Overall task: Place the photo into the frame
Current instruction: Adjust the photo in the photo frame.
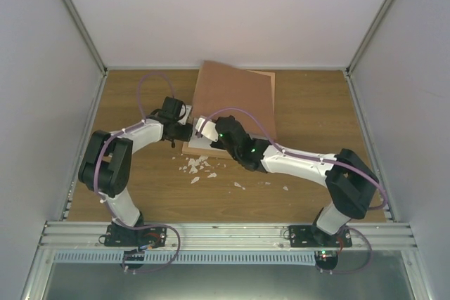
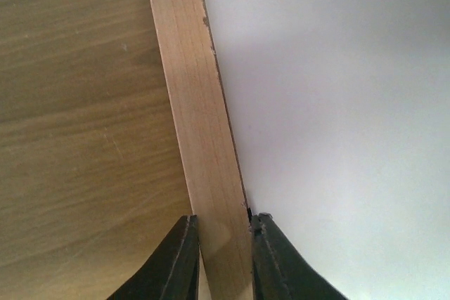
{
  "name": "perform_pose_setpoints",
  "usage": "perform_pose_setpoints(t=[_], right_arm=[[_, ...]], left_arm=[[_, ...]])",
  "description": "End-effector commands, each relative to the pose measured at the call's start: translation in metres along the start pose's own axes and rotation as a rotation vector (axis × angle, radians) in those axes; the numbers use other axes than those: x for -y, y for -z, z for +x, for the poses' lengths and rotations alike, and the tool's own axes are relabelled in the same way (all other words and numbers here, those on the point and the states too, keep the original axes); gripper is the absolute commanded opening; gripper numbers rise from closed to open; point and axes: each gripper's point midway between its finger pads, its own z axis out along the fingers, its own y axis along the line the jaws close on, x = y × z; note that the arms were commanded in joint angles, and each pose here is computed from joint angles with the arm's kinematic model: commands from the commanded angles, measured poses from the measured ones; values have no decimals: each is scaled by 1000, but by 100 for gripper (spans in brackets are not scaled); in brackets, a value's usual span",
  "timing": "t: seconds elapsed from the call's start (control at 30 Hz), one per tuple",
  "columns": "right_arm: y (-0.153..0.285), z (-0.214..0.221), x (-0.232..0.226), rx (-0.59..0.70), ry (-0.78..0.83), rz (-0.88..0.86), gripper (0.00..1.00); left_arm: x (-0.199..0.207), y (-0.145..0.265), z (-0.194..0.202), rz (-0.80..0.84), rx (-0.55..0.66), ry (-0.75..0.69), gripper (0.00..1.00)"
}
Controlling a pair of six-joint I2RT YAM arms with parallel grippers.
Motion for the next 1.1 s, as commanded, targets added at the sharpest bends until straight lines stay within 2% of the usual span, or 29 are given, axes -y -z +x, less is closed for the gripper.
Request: perform_pose_setpoints(t=[0.0, 0.13, 0.2, 0.27, 0.37, 0.4, 0.73, 0.87, 1.07], right_arm=[[4, 20, 9, -64, -25, 29, 1], [10, 11, 20, -55, -41, 41, 1], [11, 6, 27, -51, -50, 56, 1], [11, 3, 32, -50, -46, 70, 1], [10, 0, 37, -48, -41, 87, 1], [10, -1, 39, -45, -44, 90, 1], [5, -8, 54, -48, -80, 104, 1], [3, -11, 59, -43, -98, 106, 1], [0, -11, 59, -45, -98, 105, 1]], left_arm=[[6, 21, 20, 48, -89, -11, 28], [-10, 32, -20, 46, 20, 38, 58], [-15, 32, -42, 50, 75, 29, 65], [-17, 30, -64, 48, 142, 8, 68], [-15, 26, -98, 70, 247, -31, 82], [-14, 21, -107, 81, 268, -39, 83], [-15, -38, -161, 143, 356, 19, 80], [-25, -47, -183, 89, 412, 19, 78], [-45, -66, -204, -24, 424, 32, 76]])
